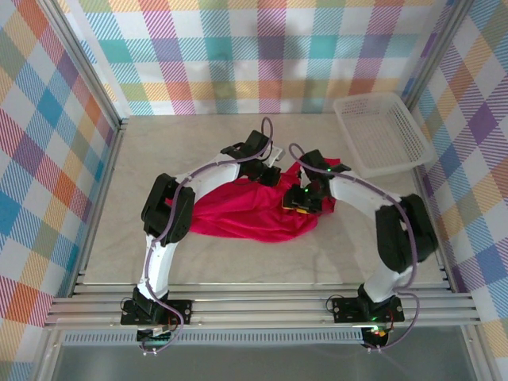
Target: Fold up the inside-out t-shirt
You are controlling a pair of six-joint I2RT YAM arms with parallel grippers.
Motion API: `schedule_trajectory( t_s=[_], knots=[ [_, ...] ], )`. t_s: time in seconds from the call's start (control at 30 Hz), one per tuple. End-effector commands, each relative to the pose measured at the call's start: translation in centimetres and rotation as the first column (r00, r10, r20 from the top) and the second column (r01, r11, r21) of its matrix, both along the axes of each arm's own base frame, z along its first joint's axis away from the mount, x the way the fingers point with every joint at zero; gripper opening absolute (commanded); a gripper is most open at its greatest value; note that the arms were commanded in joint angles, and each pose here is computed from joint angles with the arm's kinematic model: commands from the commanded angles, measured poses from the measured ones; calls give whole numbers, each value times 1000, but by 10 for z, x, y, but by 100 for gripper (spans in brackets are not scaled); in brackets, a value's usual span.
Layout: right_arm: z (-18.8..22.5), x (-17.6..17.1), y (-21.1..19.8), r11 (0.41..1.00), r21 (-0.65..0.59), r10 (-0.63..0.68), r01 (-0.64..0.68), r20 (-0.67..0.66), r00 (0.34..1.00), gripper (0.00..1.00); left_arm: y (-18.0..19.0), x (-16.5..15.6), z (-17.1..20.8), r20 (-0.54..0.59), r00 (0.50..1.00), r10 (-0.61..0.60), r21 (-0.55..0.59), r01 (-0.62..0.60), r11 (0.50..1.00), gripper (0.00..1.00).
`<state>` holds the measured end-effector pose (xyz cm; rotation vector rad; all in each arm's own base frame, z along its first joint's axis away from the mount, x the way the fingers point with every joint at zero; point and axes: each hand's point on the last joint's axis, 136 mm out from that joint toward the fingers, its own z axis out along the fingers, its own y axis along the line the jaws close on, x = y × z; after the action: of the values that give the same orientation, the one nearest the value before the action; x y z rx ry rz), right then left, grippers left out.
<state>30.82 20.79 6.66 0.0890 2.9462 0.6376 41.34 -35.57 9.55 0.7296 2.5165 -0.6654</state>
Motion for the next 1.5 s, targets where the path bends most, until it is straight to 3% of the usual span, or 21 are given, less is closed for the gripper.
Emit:
schedule_trajectory(
  t_s=[0.0, 0.1, 0.13, 0.23, 0.27, 0.43, 0.5, 0.73, 1.0, 1.03, 1.1, 1.2, 1.33, 1.47],
  knots=[
    [-10, 28, 0, 995, -44, -83, 85, 53, 995, 53, 7, 1, 22, -11, 999, 52, -32, -52, 998, 0],
    [-14, 52, -7, 986, -103, -123, 135, 112, 986, 52, 9, -1, 22, -24, 998, 55, -39, -56, 998, 0],
    [-12, 59, -8, 983, -116, -128, 144, 133, 983, 47, 9, -2, 23, -27, 998, 51, -43, -52, 998, 0],
    [1, 69, -5, 984, -118, -118, 136, 150, 982, 6, 14, -4, 25, -38, 998, 45, -41, -46, 998, 0],
    [8, 67, -3, 986, -112, -103, 120, 145, 984, 0, 17, -5, 26, -42, 998, 41, -37, -42, 998, 1],
    [52, 25, -3, 999, -29, -18, 22, 133, 991, 0, 37, 6, 25, -179, 974, 141, -18, -146, 989, 9],
    [69, 2, -9, 1000, 17, 6, -8, 143, 990, 0, 41, 12, 18, -223, 962, 160, -24, -169, 985, 6],
    [103, -56, -34, 991, 131, -11, -14, 187, 982, 0, 63, 39, 1, -193, 941, 279, 18, -282, 959, 0],
    [90, -67, -54, 988, 153, -60, 33, 181, 982, 0, 91, 47, 6, -106, 913, 393, 98, -384, 918, 0],
    [84, -64, -56, 987, 152, -82, 56, 165, 983, 0, 90, 44, 14, -81, 920, 382, 84, -376, 923, 5],
    [70, -58, -64, 979, 144, -161, 144, 118, 980, 0, 84, 30, 31, -4, 942, 336, 58, -335, 940, 36],
    [63, -45, -65, 945, 231, -254, 230, 80, 964, 0, 67, -3, 60, 109, 966, 233, -2, -234, 972, 56],
    [65, -34, -59, 919, 308, -277, 248, 52, 960, 0, 33, -53, 76, 129, 984, 121, -150, -102, 984, 61],
    [63, -33, -58, 925, 297, -262, 237, 47, 964, 0, 2, -92, 63, 7, 998, 67, -210, -64, 976, 59]
  ],
)
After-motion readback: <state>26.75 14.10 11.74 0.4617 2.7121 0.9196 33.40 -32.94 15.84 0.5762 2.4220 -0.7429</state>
